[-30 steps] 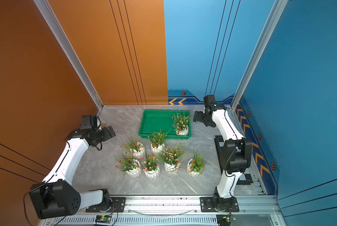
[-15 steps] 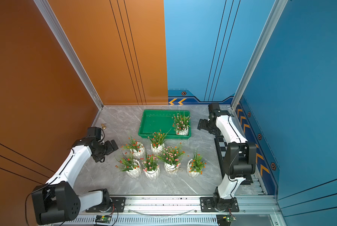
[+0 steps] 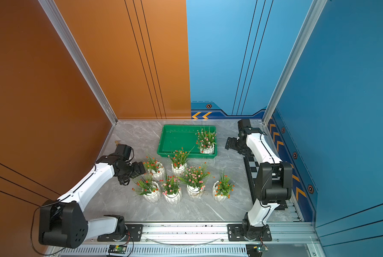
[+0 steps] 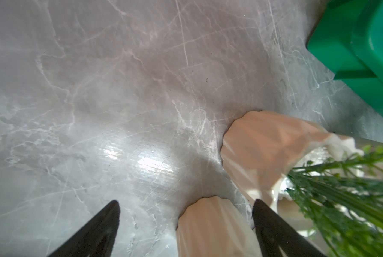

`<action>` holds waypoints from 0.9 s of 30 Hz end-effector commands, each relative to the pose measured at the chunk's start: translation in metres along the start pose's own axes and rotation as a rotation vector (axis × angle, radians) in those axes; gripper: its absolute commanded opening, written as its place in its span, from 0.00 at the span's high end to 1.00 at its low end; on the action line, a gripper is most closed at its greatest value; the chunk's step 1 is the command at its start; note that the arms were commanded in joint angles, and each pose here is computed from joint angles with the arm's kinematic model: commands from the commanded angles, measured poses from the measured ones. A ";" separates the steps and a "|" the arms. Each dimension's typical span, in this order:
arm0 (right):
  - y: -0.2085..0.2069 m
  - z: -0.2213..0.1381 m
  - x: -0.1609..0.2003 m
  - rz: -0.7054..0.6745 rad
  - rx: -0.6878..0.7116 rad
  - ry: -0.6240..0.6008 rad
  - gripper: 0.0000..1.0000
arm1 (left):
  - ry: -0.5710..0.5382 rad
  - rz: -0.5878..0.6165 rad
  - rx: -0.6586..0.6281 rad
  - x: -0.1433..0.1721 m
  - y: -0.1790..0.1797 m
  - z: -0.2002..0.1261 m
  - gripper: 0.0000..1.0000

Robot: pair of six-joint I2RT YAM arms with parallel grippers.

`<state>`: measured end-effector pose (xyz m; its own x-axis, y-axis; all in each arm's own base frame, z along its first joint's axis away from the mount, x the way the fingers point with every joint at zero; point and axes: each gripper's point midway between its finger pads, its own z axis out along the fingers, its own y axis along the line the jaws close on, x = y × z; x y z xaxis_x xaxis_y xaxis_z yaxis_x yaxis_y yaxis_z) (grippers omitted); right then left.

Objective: Put the potted gypsophila into the storage box
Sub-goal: Pick up the baby's breath potted plant from the center of the board.

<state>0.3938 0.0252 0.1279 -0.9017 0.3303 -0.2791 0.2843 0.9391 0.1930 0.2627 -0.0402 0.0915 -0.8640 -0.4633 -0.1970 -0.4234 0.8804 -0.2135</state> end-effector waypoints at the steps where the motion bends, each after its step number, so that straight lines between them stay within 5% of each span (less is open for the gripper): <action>1: 0.001 -0.006 0.001 -0.014 -0.017 -0.018 0.00 | -0.020 -0.017 0.000 -0.007 -0.008 -0.005 0.08; 17: 0.002 -0.001 0.006 -0.016 -0.022 -0.008 0.00 | -0.030 -0.011 0.041 -0.015 -0.030 -0.004 0.13; 27: 0.003 0.000 0.007 -0.018 -0.026 -0.006 0.00 | -0.023 0.015 0.038 -0.012 -0.040 0.001 0.25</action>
<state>0.3906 0.0266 0.1205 -0.9039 0.3300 -0.2721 0.2829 0.9384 0.1983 0.2857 -0.0668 0.0995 -0.8638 -0.4553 -0.2156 -0.4013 0.8807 -0.2517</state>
